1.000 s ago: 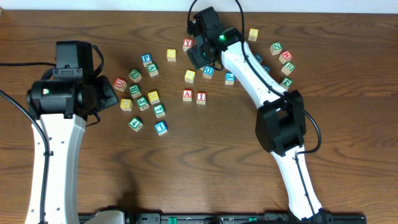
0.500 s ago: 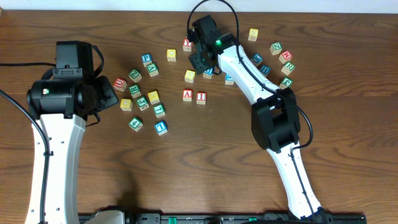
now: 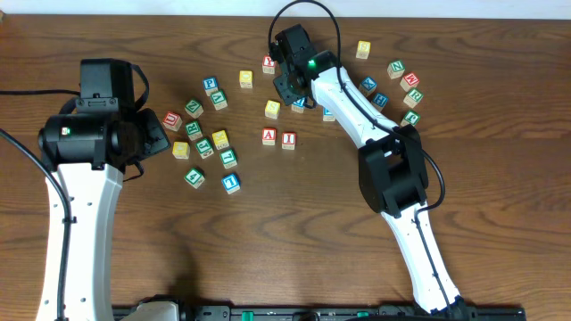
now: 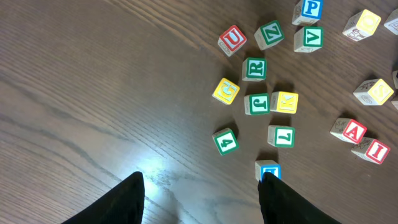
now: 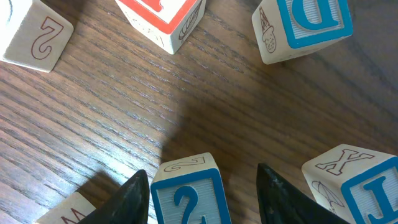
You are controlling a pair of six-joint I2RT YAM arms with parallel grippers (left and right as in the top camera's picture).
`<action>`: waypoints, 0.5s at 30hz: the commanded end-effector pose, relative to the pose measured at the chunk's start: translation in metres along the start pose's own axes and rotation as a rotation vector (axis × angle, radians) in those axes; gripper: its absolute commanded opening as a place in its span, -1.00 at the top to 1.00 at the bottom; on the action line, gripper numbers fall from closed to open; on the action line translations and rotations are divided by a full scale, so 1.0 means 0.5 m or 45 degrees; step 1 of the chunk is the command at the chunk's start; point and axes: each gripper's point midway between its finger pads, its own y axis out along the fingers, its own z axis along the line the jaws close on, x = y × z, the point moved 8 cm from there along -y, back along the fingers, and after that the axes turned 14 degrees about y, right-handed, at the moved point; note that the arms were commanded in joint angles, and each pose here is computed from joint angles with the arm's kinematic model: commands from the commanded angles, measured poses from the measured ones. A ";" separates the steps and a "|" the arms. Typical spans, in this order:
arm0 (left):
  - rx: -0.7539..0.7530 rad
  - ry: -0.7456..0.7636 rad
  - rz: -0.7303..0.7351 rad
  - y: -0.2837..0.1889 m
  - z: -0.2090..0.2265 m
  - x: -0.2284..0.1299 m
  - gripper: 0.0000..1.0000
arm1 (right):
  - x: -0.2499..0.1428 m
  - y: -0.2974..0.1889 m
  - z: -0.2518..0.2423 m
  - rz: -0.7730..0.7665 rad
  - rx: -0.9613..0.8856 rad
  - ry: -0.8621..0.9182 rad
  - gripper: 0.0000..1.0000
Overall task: Spell out AI2
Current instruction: 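Lower the right gripper and close it on the blue 2 block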
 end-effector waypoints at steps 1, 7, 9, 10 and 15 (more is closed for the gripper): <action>0.004 0.010 -0.010 -0.007 0.004 0.003 -0.15 | -0.008 0.013 -0.002 0.014 -0.013 -0.006 0.02; 0.004 0.010 -0.010 -0.007 0.004 0.003 -0.15 | -0.020 0.022 -0.005 0.037 -0.018 -0.007 0.08; 0.004 0.010 -0.010 -0.007 0.004 0.003 -0.15 | -0.025 0.027 -0.006 0.046 -0.020 -0.008 0.09; 0.004 0.010 -0.010 -0.007 0.004 0.003 -0.16 | -0.028 0.029 -0.006 0.050 -0.021 -0.008 0.10; 0.004 0.010 -0.010 -0.007 0.004 0.003 -0.16 | -0.027 0.030 -0.006 0.045 -0.020 -0.008 0.16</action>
